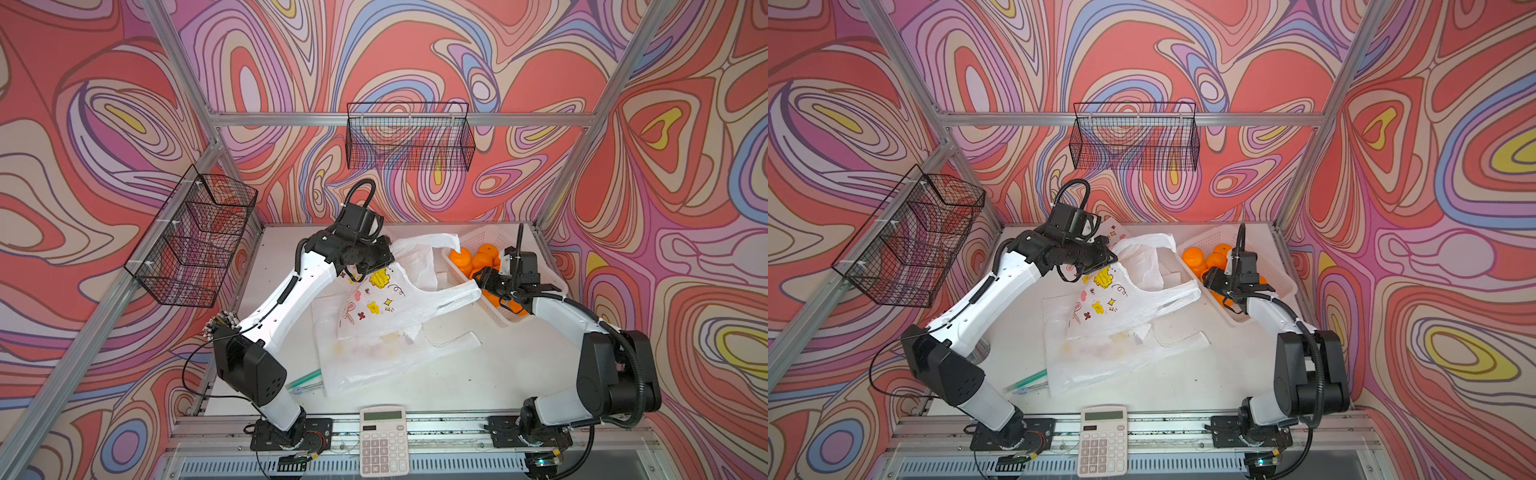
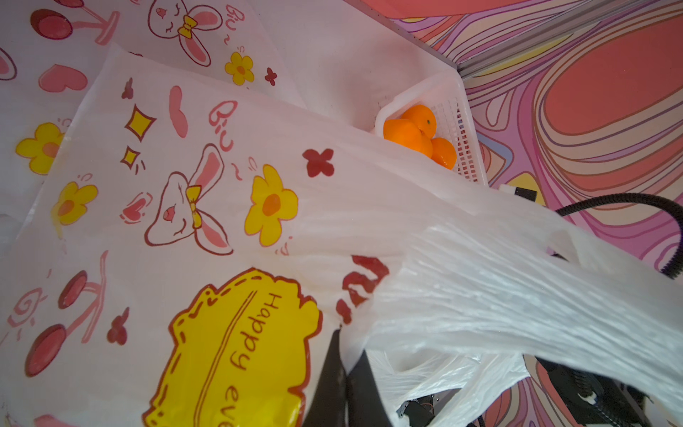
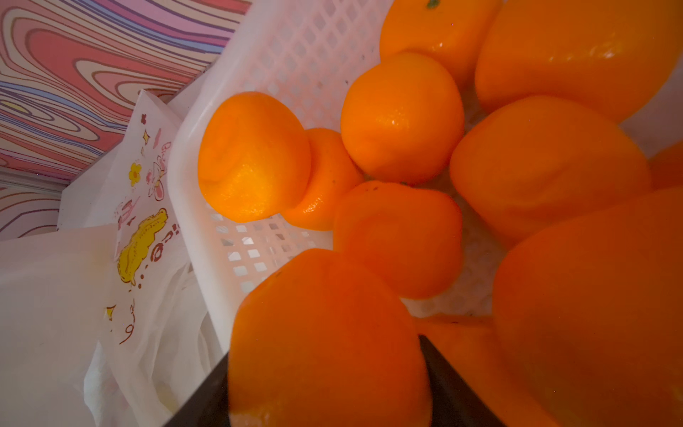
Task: Place the oranges into plastic bags & tie knots
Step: Pick up the orange from the basket, then place the orange in the plastic bag.
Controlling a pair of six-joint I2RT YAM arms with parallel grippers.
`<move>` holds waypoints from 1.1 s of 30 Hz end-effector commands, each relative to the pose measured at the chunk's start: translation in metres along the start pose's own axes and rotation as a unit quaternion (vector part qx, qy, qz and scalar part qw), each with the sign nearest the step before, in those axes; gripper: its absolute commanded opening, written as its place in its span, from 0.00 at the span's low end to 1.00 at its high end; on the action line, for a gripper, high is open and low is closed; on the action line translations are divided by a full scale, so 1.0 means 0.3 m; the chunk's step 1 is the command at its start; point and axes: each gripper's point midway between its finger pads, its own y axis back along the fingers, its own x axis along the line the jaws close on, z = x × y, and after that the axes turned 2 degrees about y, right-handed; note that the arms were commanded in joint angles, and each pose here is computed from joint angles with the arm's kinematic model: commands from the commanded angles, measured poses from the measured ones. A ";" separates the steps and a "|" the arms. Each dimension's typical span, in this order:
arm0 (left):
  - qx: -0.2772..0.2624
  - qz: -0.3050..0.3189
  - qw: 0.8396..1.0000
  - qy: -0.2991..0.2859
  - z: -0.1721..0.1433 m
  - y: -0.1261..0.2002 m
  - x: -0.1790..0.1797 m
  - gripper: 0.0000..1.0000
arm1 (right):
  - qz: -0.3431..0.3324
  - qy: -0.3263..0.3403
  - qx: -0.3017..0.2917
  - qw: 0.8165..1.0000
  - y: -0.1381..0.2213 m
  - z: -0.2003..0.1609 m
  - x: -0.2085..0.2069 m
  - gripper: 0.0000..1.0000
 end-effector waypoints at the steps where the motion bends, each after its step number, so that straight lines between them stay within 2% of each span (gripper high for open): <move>1: 0.002 -0.006 1.000 0.001 -0.003 0.003 -0.001 0.00 | 0.024 0.028 -0.052 0.998 0.101 0.068 0.066 0.61; 6: 0.003 -0.011 1.000 0.003 -0.004 -0.004 -0.005 0.00 | 0.144 0.033 -0.057 0.987 0.246 0.043 0.224 0.60; 10: 0.007 -0.016 1.000 0.002 -0.008 -0.012 -0.007 0.00 | 0.262 0.029 -0.038 0.964 0.344 -0.026 0.368 0.59; 14: 0.020 -0.025 0.999 -0.002 -0.022 -0.025 -0.015 0.00 | 0.338 0.044 -0.048 0.939 0.423 -0.043 0.509 0.59; 19: 0.030 -0.034 0.999 0.001 -0.037 -0.032 -0.019 0.00 | 0.401 0.064 -0.047 0.913 0.447 -0.060 0.677 0.59; 24: 0.029 -0.043 0.999 0.005 -0.042 -0.025 -0.026 0.00 | 0.429 0.084 -0.025 0.899 0.385 -0.131 0.824 0.59; 28: 0.035 -0.053 0.998 0.011 -0.048 -0.022 -0.040 0.00 | 0.403 0.080 -0.018 0.912 0.281 -0.157 0.864 0.63; 33: 0.036 -0.056 0.998 0.017 -0.049 -0.016 -0.044 0.00 | 0.325 0.079 -0.036 0.942 0.185 -0.126 0.806 0.93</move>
